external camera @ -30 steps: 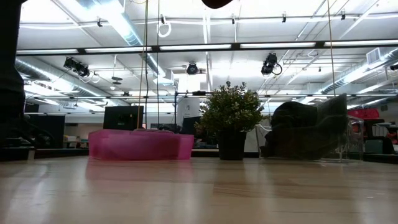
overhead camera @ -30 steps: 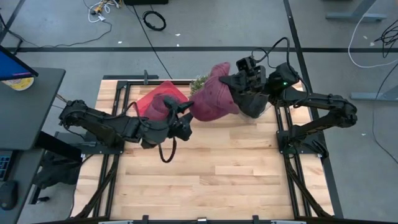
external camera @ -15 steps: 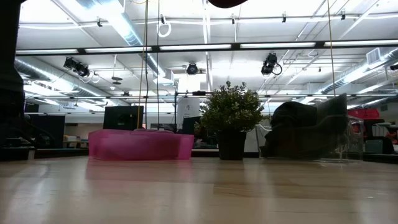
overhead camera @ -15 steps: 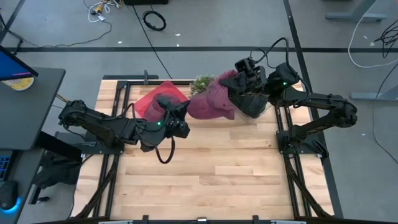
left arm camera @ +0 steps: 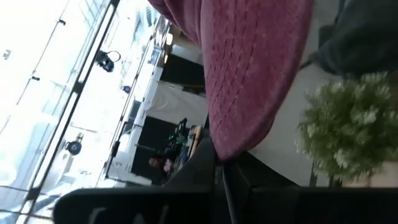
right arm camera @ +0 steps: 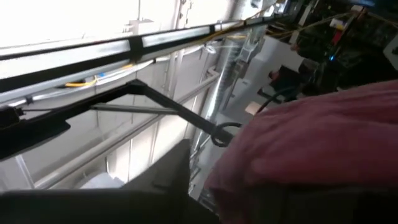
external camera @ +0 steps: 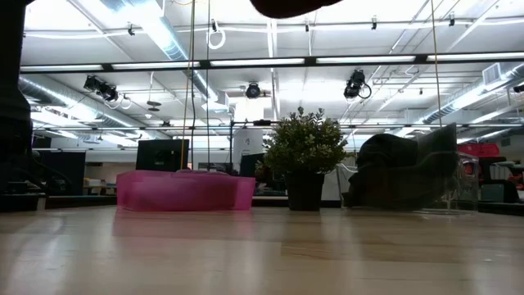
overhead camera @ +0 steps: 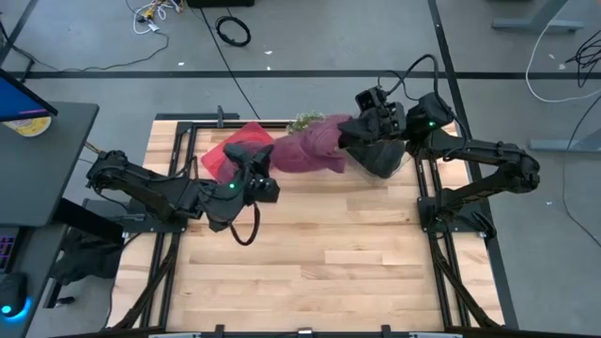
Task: Pick & Place hat
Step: Put the red cap into the red bin
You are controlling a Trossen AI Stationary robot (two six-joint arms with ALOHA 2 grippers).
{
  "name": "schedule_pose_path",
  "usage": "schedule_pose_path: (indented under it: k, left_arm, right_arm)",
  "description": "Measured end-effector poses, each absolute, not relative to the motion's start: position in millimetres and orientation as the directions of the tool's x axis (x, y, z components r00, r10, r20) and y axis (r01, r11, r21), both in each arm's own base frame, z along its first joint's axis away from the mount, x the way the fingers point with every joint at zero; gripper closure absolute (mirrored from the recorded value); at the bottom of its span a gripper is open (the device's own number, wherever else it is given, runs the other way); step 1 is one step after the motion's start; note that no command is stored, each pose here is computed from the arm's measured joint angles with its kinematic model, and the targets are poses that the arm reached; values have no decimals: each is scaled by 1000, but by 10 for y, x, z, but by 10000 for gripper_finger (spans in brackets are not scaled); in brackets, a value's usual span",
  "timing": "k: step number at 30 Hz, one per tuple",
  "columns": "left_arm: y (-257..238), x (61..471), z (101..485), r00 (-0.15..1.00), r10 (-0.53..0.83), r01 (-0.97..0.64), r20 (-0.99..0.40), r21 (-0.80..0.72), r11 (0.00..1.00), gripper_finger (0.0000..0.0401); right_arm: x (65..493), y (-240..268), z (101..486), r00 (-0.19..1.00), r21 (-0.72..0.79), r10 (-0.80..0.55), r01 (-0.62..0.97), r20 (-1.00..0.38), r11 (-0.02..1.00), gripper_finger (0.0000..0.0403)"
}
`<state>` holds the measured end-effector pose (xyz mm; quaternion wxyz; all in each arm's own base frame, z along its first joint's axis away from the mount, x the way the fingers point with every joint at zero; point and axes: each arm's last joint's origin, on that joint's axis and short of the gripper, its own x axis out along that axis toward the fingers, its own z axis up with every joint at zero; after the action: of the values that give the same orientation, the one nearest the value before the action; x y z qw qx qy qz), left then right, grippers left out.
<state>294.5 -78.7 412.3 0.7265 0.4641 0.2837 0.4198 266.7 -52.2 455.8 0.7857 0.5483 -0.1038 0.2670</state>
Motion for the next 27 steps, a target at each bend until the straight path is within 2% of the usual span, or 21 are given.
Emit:
schedule_pose_path:
  k: [6,11,16,21,27]
  left_arm:
    - [-683,2870,4014,336,942,-313,-4,943,116,389]
    - [-599,2752,3824,312,950,-221,0,973,72,389]
    - [-455,2563,3649,287,958,-145,-8,988,52,389]
    - [-256,2422,3531,251,950,-31,-187,979,201,389]
    - [-85,2285,3502,155,951,-3,-268,962,272,389]
  right_arm:
    - [2598,-604,4584,833,799,325,-536,448,274,155]
    - [2499,-655,4635,833,788,314,-541,455,294,99]
    - [2427,-676,4657,840,791,316,-530,441,306,81]
    - [2361,-642,4706,824,771,351,-552,445,319,80]
    - [2393,-654,4657,845,787,343,-518,410,336,80]
